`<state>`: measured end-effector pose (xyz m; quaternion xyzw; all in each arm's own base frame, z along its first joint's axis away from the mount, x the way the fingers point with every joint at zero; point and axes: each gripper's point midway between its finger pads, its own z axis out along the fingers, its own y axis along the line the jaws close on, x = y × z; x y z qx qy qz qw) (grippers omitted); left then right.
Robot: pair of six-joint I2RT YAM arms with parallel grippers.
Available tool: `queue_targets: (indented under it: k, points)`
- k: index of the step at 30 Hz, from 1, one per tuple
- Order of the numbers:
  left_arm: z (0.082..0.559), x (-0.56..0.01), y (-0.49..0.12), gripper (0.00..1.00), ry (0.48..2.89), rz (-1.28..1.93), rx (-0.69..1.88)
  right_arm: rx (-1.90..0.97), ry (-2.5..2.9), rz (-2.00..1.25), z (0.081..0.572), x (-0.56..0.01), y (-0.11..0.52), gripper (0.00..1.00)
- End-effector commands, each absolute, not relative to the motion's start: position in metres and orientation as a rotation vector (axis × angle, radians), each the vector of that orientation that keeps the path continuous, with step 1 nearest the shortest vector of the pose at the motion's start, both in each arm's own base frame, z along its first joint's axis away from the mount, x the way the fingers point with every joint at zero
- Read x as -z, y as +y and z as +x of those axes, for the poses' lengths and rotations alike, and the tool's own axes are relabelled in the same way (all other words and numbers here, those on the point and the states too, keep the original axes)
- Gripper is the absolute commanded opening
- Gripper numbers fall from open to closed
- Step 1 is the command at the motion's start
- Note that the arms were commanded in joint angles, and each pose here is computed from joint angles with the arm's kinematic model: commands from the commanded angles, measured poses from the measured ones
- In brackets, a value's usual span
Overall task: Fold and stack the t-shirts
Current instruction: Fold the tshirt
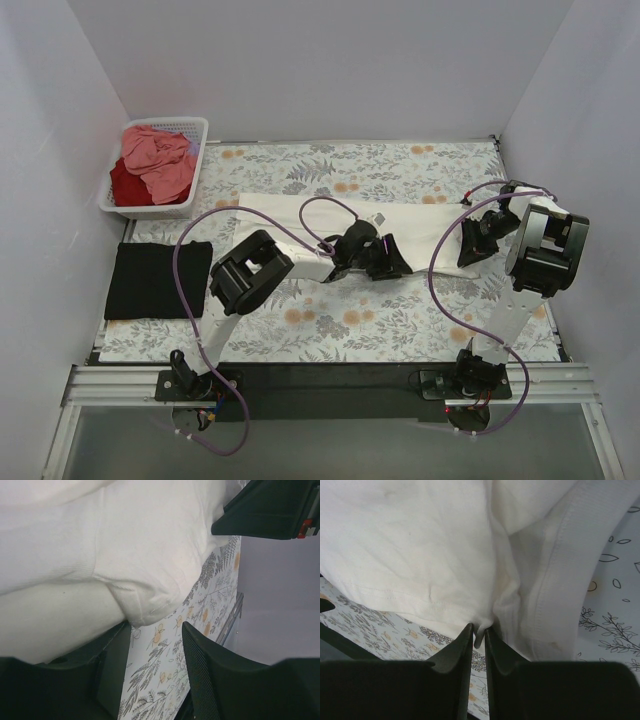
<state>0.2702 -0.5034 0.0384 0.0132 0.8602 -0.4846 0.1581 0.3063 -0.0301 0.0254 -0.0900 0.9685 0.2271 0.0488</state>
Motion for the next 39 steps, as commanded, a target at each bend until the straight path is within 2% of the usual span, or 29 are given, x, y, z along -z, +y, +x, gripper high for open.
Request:
queue_targets:
  k: [1,8,10,18,22,23,28,39]
  points:
    - [0.265,-0.006,-0.497,0.44,2.546,-0.034,1.280,-0.701,2.921,-0.276,0.308,-0.038,-0.029,0.20]
    - [0.265,-0.007,-0.500,0.41,2.540,-0.037,1.293,-0.717,2.916,-0.274,0.310,-0.041,-0.027,0.20]
    - [0.267,-0.013,-0.503,0.35,2.526,-0.029,1.308,-0.722,2.911,-0.274,0.311,-0.043,-0.027,0.20]
    - [0.262,-0.037,-0.503,0.25,2.521,-0.041,1.367,-0.735,2.877,-0.278,0.319,-0.057,-0.025,0.20]
    - [0.268,-0.040,-0.501,0.10,2.507,-0.048,1.365,-0.742,2.868,-0.281,0.320,-0.059,-0.024,0.19]
    - [0.270,-0.042,-0.502,0.01,2.499,-0.045,1.368,-0.744,2.867,-0.281,0.320,-0.059,-0.024,0.15]
    - [0.276,-0.055,-0.503,0.00,2.472,-0.034,1.399,-0.758,2.852,-0.279,0.323,-0.064,-0.022,0.03]
    - [0.279,-0.070,-0.501,0.00,2.441,-0.044,1.442,-0.774,2.855,-0.283,0.322,-0.062,-0.021,0.01]
